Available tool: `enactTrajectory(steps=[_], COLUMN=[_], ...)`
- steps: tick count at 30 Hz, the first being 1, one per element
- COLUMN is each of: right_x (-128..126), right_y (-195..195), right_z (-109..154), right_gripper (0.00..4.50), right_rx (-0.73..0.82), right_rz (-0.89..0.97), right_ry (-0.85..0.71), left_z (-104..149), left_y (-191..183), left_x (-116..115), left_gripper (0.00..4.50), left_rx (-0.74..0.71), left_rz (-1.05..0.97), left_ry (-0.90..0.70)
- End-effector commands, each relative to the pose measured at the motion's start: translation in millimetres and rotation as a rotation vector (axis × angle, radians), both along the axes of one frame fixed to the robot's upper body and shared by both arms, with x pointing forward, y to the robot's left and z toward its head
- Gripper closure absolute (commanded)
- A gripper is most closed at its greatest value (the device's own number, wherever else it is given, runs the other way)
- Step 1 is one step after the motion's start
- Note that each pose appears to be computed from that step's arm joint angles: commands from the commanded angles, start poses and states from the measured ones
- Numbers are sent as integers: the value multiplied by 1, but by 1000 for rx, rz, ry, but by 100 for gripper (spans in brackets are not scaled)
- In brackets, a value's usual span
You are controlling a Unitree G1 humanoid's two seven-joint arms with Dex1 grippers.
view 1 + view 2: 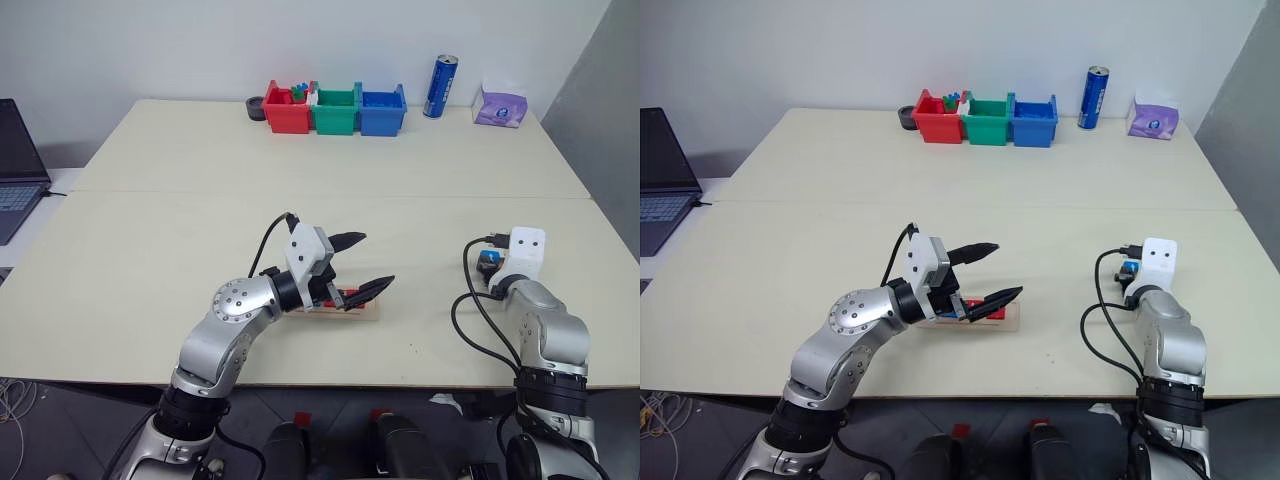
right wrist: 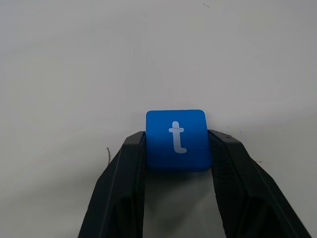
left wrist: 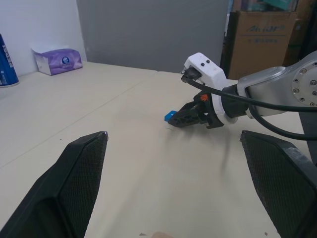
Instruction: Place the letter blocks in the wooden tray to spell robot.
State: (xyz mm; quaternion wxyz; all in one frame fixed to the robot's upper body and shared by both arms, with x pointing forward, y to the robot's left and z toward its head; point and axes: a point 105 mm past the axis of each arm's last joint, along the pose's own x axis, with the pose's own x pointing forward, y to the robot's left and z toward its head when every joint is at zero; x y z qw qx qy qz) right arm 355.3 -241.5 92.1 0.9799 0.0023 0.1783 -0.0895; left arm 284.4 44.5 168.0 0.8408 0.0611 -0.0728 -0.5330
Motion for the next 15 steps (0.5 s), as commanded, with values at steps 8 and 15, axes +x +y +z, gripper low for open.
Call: enactTrajectory(steps=[8,15], right_x=[-76,-92], right_y=[93,122], right_z=[-1,-1], right_gripper=[303,303], right_rx=[115,177], right_rz=[386,488], right_ry=[219,264], left_z=[-17,-18], left_y=[52,55], left_x=[-48,-52], left_gripper=[0,0], left_rx=[148,152], left_rz=[-89,-83], left_ry=[48,56])
